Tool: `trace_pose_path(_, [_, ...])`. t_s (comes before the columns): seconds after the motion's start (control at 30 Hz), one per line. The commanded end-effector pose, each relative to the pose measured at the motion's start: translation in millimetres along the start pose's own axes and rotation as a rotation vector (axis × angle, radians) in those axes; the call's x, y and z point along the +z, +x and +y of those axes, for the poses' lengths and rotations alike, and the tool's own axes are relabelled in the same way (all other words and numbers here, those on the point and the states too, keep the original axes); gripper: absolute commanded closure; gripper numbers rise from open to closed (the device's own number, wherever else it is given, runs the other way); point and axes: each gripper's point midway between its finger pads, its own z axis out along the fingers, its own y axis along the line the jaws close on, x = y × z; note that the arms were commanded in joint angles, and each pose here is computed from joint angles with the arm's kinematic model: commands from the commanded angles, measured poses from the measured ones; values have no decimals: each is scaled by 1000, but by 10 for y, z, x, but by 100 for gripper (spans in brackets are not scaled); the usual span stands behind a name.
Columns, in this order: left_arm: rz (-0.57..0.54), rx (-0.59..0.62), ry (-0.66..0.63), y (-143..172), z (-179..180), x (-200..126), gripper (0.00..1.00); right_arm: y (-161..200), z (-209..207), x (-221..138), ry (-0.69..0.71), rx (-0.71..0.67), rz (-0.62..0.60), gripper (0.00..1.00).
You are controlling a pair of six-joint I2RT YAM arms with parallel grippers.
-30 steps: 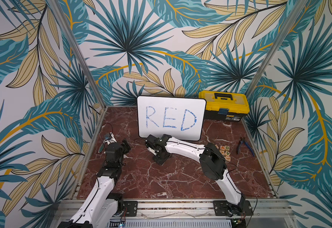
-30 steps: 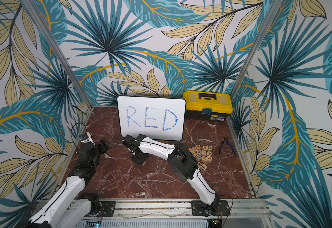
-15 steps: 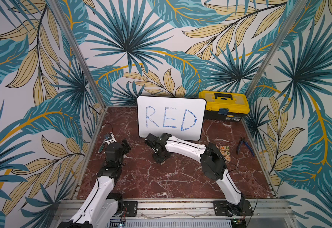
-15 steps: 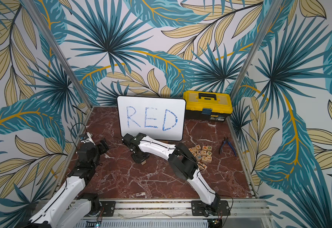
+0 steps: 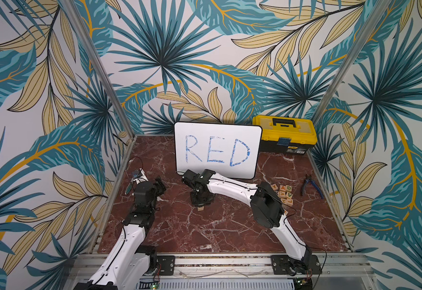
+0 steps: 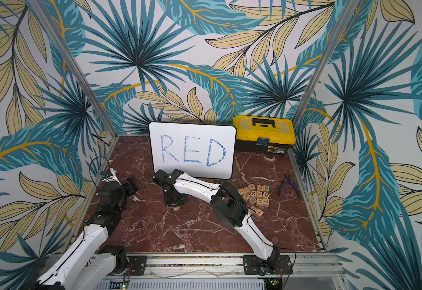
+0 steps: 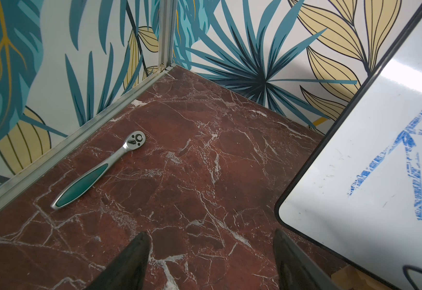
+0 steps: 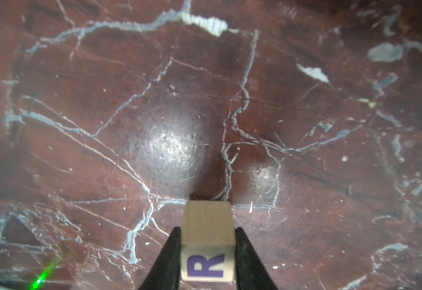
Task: Assemble the uppercase word "red" with letter blocks
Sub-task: Place the letter block at the center of the board.
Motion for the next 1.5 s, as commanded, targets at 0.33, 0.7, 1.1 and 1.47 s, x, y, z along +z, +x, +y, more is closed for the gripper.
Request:
trace_pose_path(0.33, [26, -12, 4, 94, 33, 2, 22, -45, -62, 34, 55, 354, -24, 64])
trace_pose_path(0.7, [22, -17, 10, 96, 34, -18, 22, -94, -205, -163, 97, 662, -104, 68])
trace_pose_path(1.1, [29, 5, 21, 97, 6, -8, 23, -156, 2, -67, 1, 640, -77, 47])
trace_pose_path(1.47, [44, 30, 83, 55, -169, -70, 25, -190, -177, -557, -28, 344, -155, 40])
